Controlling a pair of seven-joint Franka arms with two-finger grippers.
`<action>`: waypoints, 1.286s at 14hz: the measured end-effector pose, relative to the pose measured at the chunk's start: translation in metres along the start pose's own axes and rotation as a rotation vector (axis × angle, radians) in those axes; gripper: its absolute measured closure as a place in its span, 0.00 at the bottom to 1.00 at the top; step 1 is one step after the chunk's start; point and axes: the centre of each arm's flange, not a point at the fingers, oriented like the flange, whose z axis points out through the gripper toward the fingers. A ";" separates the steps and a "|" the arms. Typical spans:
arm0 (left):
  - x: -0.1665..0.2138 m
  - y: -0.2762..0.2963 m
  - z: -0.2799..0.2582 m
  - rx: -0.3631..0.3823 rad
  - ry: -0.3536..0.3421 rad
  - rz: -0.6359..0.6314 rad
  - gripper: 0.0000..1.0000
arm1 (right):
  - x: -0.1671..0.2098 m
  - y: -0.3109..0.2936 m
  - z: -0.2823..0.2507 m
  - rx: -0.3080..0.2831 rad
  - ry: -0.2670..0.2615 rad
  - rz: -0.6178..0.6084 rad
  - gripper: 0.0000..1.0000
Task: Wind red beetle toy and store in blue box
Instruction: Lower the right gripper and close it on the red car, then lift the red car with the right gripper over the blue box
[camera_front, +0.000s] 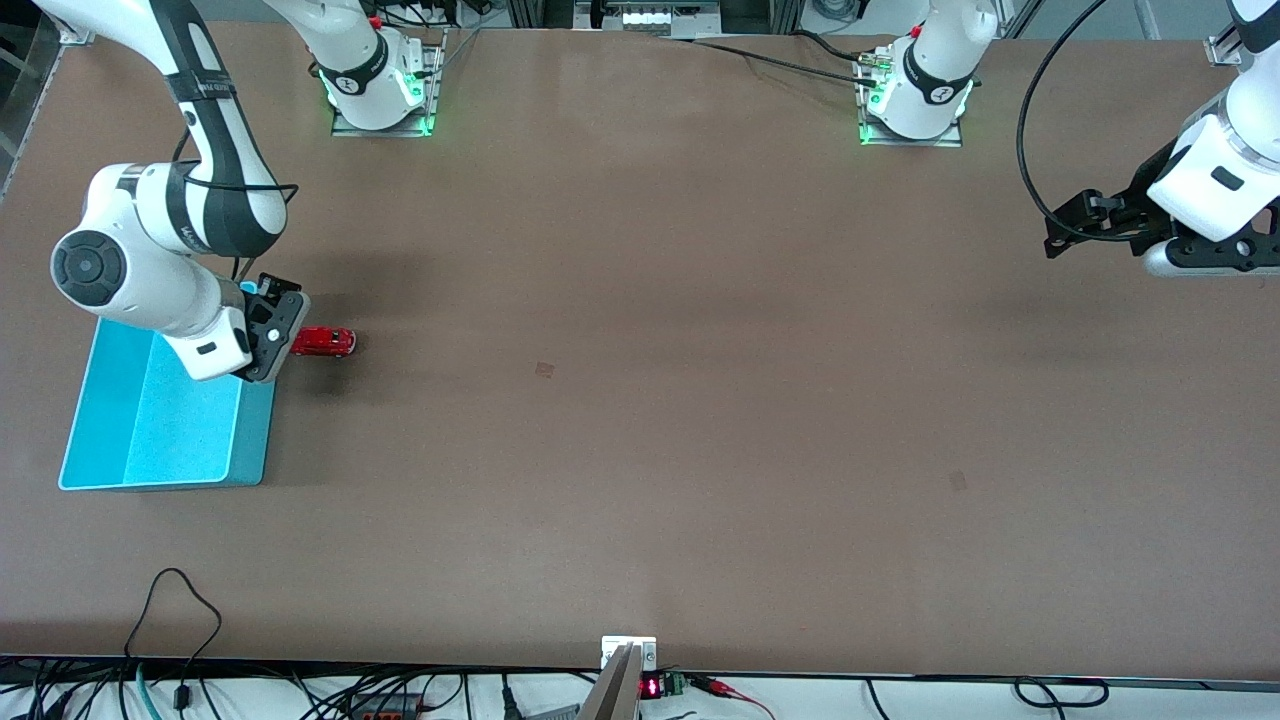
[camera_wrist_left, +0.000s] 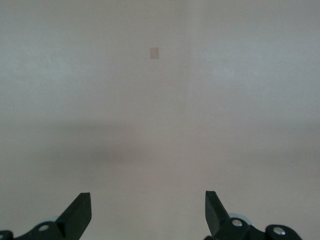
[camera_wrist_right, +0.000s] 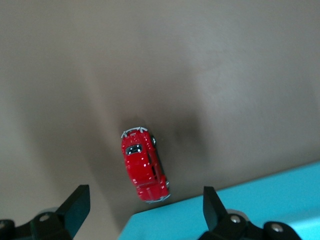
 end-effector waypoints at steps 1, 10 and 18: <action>0.000 0.001 0.000 0.000 -0.004 0.001 0.00 | 0.000 -0.001 0.006 -0.015 0.005 -0.042 0.00; -0.004 0.008 0.002 0.004 -0.024 0.016 0.00 | -0.005 -0.031 0.075 -0.016 0.008 -0.256 0.00; -0.004 0.010 -0.001 0.004 -0.022 0.019 0.00 | -0.019 -0.026 0.102 -0.043 0.015 -0.328 0.00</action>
